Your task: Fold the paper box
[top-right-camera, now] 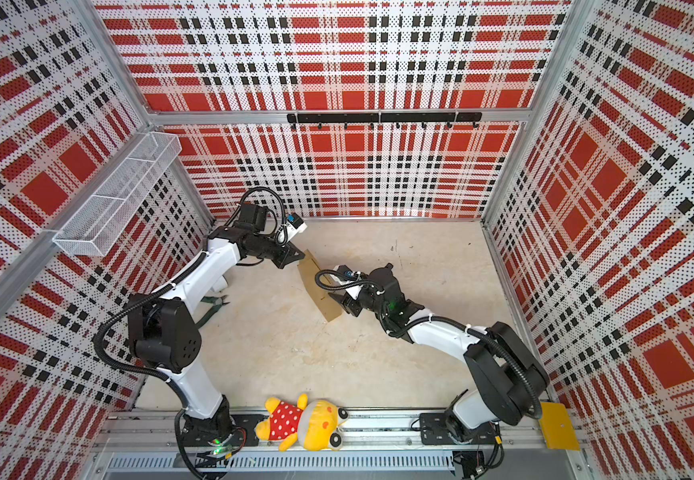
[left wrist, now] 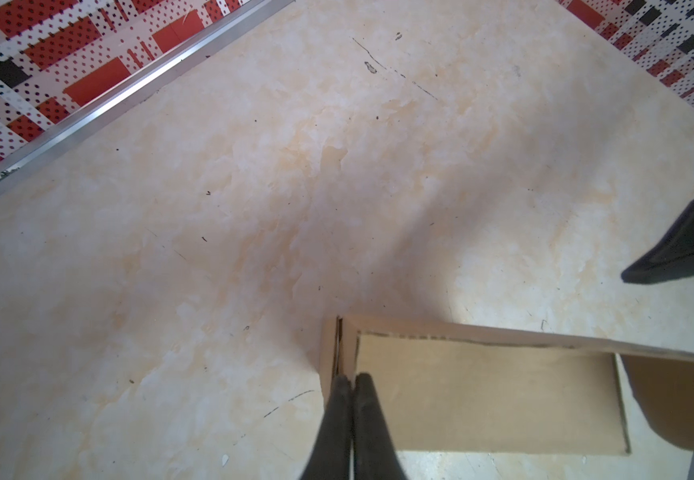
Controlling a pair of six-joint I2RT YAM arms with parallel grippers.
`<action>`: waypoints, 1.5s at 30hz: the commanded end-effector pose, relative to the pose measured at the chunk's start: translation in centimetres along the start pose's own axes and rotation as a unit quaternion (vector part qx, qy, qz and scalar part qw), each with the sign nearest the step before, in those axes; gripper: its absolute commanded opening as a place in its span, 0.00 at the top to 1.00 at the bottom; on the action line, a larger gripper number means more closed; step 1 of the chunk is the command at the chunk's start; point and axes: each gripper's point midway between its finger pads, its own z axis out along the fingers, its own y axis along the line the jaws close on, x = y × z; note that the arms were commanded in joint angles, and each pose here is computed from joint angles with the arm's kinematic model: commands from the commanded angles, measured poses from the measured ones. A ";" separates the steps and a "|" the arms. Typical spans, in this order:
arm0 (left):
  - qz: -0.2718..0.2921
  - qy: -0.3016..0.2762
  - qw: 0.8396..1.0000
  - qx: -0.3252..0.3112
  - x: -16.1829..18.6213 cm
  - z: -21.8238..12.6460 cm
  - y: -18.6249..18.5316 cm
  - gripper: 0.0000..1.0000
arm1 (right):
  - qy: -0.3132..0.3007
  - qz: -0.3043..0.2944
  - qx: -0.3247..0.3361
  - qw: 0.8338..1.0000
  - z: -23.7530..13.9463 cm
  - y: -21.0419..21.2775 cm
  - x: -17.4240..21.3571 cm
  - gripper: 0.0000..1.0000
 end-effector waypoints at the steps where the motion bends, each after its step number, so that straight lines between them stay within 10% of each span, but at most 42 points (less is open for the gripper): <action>1: 0.010 0.015 1.000 -0.006 0.2 0.2 0.5 0.95 | -0.019 -0.012 0.009 1.000 0.3 -0.7 -1.4 0.41; 45: 0.009 0.048 0.999 0.013 2.9 1.0 -0.8 1.00 | 0.005 -0.037 0.024 0.999 0.4 -1.2 -1.0 0.44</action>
